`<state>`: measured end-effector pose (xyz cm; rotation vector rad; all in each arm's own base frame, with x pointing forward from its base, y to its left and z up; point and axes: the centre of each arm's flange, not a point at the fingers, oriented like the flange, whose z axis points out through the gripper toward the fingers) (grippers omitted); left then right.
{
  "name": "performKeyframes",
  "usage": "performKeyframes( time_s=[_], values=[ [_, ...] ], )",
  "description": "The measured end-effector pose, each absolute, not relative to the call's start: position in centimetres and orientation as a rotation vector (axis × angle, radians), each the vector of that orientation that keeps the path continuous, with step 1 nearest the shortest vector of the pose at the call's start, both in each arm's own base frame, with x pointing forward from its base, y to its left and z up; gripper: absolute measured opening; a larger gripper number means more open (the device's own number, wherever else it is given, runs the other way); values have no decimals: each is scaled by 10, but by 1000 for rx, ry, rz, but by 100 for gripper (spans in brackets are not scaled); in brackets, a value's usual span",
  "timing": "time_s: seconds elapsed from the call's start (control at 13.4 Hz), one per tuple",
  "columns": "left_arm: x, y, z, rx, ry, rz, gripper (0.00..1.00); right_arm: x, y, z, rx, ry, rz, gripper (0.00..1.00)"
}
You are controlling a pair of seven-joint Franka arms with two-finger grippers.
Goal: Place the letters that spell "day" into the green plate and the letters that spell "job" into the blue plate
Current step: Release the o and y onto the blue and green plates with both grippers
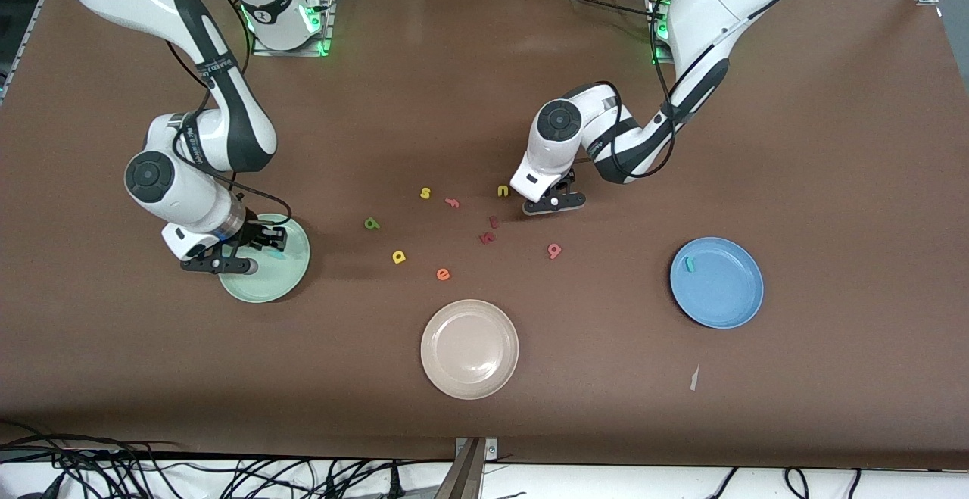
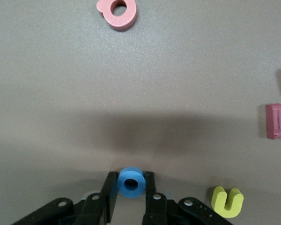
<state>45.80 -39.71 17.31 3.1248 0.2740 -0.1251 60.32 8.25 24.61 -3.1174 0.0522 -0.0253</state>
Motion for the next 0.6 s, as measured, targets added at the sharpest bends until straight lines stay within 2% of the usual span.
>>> performKeyframes(
  time_s=[0.07, 0.3, 0.6],
  values=[
    [459, -397, 173, 3124, 276, -125, 28, 601, 84, 244, -3117, 52, -25, 61],
    [473, -381, 174, 3122, 325, -125, 28, 600, 90, 244, -3112, 87, -25, 64],
    [547, -313, 207, 3164, 345, -209, 28, 591, 141, 245, -3066, 262, -14, 64]
  ],
)
